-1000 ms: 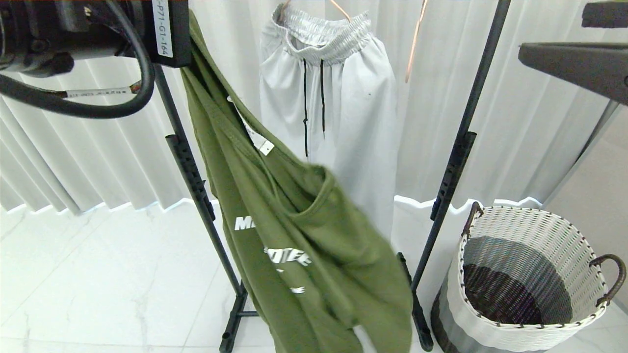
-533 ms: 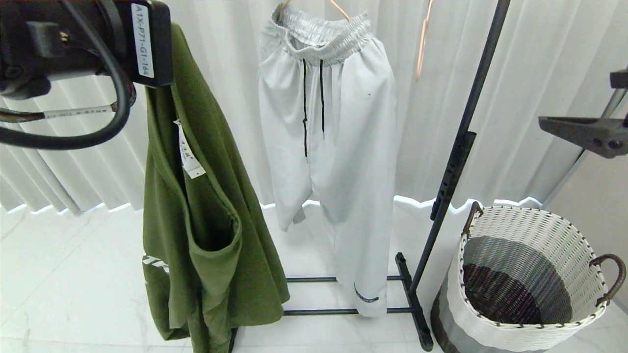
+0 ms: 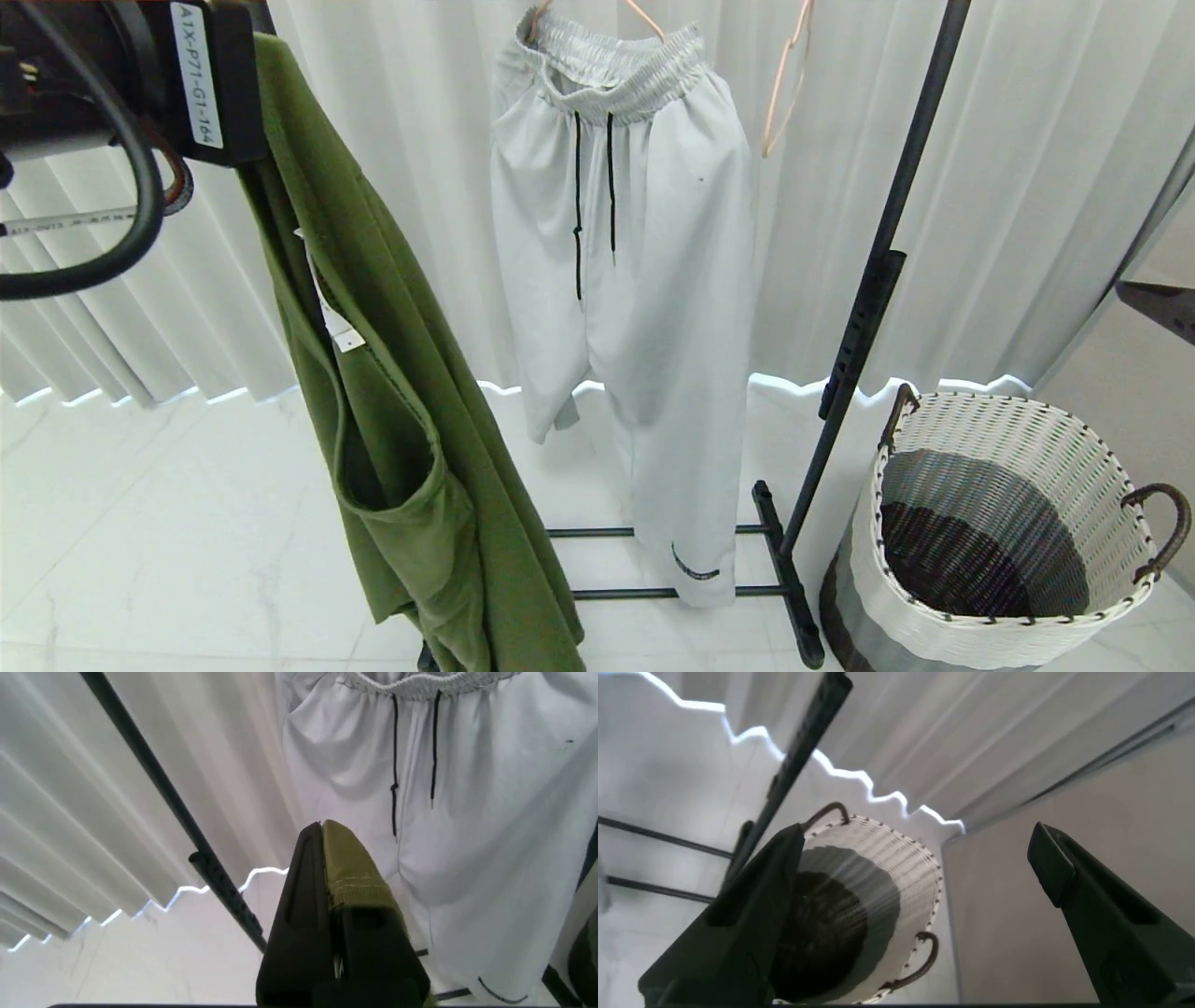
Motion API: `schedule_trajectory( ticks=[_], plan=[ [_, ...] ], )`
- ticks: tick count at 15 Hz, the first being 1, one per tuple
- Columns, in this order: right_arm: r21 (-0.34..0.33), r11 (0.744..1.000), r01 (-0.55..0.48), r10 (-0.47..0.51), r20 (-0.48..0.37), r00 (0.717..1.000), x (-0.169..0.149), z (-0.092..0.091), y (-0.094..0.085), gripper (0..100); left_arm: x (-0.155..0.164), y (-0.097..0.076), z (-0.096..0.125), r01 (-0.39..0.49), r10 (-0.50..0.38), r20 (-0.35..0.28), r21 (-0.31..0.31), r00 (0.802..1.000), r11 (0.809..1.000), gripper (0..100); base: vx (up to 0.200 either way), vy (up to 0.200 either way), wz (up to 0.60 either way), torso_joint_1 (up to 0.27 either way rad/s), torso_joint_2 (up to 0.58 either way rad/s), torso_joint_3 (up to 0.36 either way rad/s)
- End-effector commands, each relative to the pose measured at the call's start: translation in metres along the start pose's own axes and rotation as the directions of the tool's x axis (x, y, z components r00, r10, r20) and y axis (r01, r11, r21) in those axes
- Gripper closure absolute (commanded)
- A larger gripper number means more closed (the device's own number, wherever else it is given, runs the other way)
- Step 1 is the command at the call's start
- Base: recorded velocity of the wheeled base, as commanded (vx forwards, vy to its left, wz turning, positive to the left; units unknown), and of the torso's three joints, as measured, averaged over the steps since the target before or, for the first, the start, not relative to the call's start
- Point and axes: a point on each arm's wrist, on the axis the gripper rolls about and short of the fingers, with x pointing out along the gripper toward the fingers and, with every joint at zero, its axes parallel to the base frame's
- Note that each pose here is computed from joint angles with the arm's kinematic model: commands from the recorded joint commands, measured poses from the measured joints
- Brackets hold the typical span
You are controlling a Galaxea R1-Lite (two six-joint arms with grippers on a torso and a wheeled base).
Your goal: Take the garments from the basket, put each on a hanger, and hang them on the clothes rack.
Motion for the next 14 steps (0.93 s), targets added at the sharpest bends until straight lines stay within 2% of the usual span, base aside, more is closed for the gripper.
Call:
schedule_trajectory(
  ticks=[1, 3, 6, 11, 14],
  plan=[
    [-0.016, 1.0, 0.018, -0.018, -0.01, 1.0, 0.005, -0.009, 0.003, 0, 0.0, 0.001, -0.001, -0.007, 0.007, -0.002, 0.0, 1.0, 1.0, 100, 0.0, 0.0, 0.0, 0.0, 0.0, 0.0],
    [-0.003, 0.999, 0.041, -0.041, 0.004, 0.999, 0.008, -0.012, 0.003, 0, 0.001, 0.003, -0.001, -0.017, 0.017, -0.006, 0.002, 1.0, 1.0, 100, 0.0, 0.0, 0.0, 0.0, 0.0, 0.0],
    [0.015, 0.997, 0.07, -0.07, -0.014, 0.997, 0.01, -0.015, -0.001, 0, -0.001, 0.009, -0.001, -0.037, 0.037, -0.003, 0.039, 0.999, 0.999, 100, 0.0, 0.0, 0.0, 0.0, 0.0, 0.0],
    [0.028, 0.997, 0.079, -0.078, -0.034, 0.996, 0.013, -0.02, -0.002, 0, -0.004, 0.011, -0.001, -0.038, 0.038, 0.004, 0.038, 0.999, 0.999, 100, 0.0, 0.0, 0.0, 0.0, 0.0, 0.0],
    [0.029, 0.996, 0.08, -0.079, -0.031, 0.996, 0.012, -0.02, -0.002, 0, -0.005, 0.012, -0.001, -0.036, 0.036, 0.007, 0.038, 0.999, 0.999, 100, 0.0, 0.0, 0.0, 0.023, -0.19, -0.181]
  ],
)
